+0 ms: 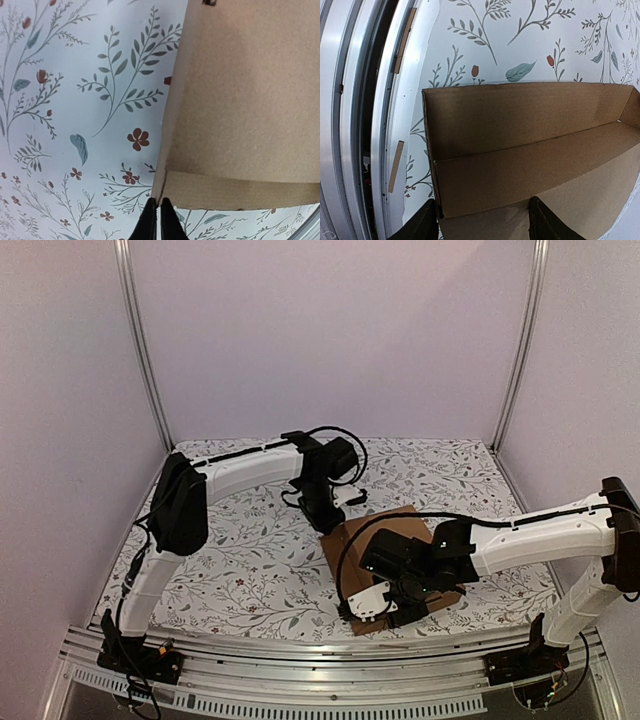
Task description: Fold the paper box
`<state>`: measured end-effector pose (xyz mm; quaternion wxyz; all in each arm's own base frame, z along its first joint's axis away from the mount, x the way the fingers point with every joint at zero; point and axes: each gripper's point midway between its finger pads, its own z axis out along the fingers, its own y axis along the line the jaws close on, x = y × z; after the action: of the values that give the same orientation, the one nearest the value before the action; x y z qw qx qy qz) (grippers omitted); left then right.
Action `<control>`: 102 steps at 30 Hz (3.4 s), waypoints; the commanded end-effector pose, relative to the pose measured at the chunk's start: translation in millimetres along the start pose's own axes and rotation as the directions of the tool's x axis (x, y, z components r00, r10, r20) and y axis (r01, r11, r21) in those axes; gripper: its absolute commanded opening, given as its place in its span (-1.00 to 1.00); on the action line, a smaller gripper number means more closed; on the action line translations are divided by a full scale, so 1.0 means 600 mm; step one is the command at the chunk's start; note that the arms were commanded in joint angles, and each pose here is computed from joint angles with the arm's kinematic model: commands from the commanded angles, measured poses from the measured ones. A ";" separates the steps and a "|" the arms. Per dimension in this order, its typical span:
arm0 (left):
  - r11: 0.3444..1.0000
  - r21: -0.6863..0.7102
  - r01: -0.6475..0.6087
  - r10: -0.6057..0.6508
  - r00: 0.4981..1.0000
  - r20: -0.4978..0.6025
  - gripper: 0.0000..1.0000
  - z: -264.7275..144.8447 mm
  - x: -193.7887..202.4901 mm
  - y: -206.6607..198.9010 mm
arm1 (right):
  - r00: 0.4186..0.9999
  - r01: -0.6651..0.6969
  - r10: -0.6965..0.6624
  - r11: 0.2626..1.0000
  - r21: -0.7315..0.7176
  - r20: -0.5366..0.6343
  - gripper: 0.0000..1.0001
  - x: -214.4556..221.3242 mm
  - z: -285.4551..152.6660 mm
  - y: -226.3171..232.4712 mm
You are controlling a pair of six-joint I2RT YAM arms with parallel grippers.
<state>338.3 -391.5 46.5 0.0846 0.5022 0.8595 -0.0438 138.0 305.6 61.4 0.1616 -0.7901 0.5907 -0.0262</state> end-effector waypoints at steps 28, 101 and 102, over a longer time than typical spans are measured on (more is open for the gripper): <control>0.991 0.011 0.134 -0.115 0.802 0.586 0.00 -0.070 0.013 0.009 | 0.999 0.012 -0.018 0.990 -0.142 -0.045 0.28 0.030 0.023 0.060; 0.976 -0.005 0.216 -0.152 0.702 0.695 -0.42 -0.058 0.206 -0.012 | 0.961 -0.164 0.183 0.981 -0.105 0.208 0.64 0.086 -0.108 -0.114; 0.976 0.000 0.216 -0.156 0.706 0.690 -0.42 -0.054 0.206 -0.013 | 0.975 -0.101 0.118 0.990 -0.094 0.191 0.64 0.079 -0.103 -0.091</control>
<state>266.9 -275.1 46.5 0.3909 0.3612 0.8278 -0.1774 239.4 262.9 163.3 0.2068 -0.6372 0.7223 0.1719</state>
